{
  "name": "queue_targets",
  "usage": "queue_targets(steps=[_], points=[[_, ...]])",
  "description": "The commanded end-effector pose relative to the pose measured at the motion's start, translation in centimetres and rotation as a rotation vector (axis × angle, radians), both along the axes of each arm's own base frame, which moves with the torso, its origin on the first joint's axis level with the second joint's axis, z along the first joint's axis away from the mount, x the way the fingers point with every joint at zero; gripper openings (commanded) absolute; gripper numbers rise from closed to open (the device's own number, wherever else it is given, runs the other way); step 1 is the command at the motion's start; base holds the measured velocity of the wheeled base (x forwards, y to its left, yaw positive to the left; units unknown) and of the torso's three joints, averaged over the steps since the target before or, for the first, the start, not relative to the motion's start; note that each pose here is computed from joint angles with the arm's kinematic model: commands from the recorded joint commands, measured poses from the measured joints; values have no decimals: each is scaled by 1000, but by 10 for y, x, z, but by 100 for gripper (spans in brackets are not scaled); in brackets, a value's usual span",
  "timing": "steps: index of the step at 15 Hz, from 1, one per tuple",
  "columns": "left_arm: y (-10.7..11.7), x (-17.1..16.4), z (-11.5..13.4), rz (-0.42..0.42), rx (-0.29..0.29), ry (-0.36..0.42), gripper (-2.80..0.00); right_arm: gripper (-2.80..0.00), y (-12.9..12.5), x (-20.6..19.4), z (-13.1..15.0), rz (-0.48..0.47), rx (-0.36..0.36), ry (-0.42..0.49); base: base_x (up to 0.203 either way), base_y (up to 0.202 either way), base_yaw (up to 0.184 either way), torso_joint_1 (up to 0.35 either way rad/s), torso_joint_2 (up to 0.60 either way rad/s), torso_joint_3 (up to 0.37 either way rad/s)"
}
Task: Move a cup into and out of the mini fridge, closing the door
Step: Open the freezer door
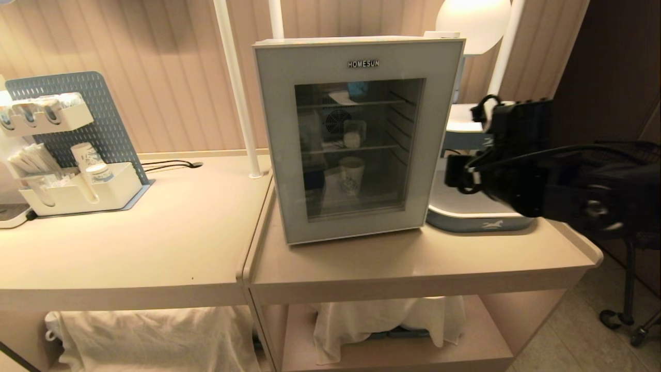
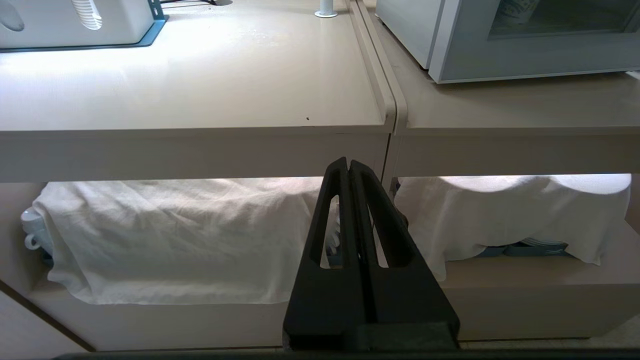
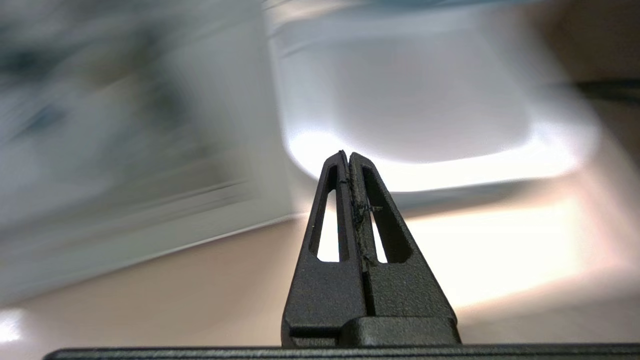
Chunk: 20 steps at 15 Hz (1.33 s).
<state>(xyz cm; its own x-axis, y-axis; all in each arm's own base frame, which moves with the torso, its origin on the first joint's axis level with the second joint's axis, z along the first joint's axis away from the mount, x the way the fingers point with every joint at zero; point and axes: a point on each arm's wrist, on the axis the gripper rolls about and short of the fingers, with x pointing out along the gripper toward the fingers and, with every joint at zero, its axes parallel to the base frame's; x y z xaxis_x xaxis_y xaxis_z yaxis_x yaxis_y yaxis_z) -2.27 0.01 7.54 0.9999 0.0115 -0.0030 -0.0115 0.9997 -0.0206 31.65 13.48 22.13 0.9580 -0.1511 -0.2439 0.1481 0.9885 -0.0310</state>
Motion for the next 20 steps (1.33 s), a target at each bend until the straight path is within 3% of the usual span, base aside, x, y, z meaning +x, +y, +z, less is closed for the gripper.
queue_targets(steps=[1, 3, 6, 10, 12, 13, 14, 16, 18, 20], points=[[0, 0, 0, 1, -1, 2, -280, -280, -48, -79, 59, -168, 41, -177, 0, 0, 0, 0, 0, 0], [0, 0, 0, 1, -1, 2, -280, -280, -85, -142, 74, -346, 33, -257, 0, 0, 0, 0, 0, 0], [0, 0, 0, 1, -1, 1, -280, -280, -138, -221, 56, -675, -8, -322, 0, 0, 0, 0, 0, 0], [0, 0, 0, 1, -1, 2, -280, -280, -154, -301, -7, -844, -32, -369, 0, 0, 0, 0, 0, 0], [0, 0, 0, 1, -1, 2, -280, -280, -154, -325, -36, -848, -38, -398, 0, 0, 0, 0, 0, 0], [0, 0, 0, 1, -1, 2, -280, -280, -153, -338, -45, -787, -33, -446, 0, 0, 0, 0, 0, 0], [0, 0, 0, 1, -1, 2, -280, -280, -151, -350, -56, -662, -33, -509, 0, 0, 0, 0, 0, 0], [0, 0, 0, 1, -1, 2, -280, -280, -143, -353, -87, -258, -74, -560, 0, 0, 0, 0, 0, 0], [0, 0, 0, 1, -1, 1, -280, -280, -138, -342, -122, -2, -96, -452, 0, 0, 0, 0, 0, 0], [0, 0, 0, 1, -1, 2, -280, -280, -135, -340, -135, 118, -54, -348, 0, 0, 0, 0, 0, 0]])
